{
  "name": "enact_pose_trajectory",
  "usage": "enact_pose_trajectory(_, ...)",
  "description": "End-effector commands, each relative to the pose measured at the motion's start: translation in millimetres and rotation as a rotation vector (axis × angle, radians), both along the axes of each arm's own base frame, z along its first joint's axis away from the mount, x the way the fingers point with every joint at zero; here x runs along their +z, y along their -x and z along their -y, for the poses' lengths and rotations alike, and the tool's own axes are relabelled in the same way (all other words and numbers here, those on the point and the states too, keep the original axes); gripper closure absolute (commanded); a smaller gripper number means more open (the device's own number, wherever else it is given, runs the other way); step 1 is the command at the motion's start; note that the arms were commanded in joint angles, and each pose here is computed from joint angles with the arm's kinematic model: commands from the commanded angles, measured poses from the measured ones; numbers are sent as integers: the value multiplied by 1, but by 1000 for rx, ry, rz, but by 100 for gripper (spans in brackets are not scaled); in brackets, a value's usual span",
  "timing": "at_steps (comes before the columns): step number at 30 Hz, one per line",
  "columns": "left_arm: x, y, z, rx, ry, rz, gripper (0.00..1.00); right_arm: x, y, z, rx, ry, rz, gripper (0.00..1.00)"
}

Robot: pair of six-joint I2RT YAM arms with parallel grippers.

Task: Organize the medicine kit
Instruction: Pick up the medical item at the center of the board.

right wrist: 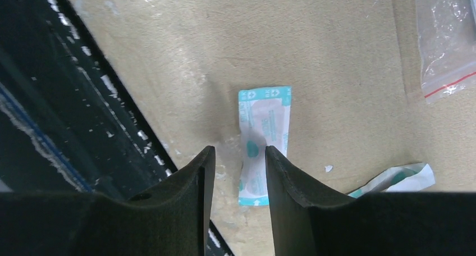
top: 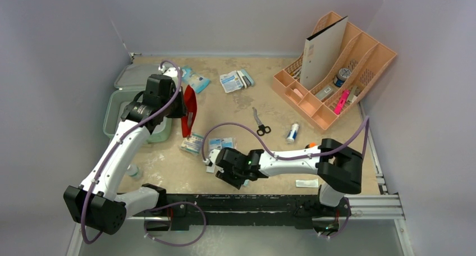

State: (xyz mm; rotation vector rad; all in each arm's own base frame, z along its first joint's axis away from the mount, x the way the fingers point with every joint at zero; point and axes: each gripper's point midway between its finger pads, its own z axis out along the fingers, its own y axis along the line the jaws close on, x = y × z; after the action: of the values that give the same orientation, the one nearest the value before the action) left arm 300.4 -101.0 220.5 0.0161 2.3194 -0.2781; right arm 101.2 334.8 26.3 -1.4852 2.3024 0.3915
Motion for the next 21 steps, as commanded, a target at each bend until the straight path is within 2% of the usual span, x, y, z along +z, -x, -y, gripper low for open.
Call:
enact_pose_trajectory(1, 7, -3, 1, -13, 4, 39, 100, 4, -15, -8, 2, 7, 87, 59)
enact_pose_trajectory(7, 6, -3, 1, -14, 4, 38, 100, -2, -20, -5, 5, 46, 119, 62)
enact_pose_trajectory(15, 5, -3, 4, -25, 14, 30, 100, 15, -19, -2, -13, 16, 123, 88)
enact_pose_trajectory(21, 4, -2, 6, -33, 24, 27, 100, 39, -22, -6, -57, -25, 133, 95)
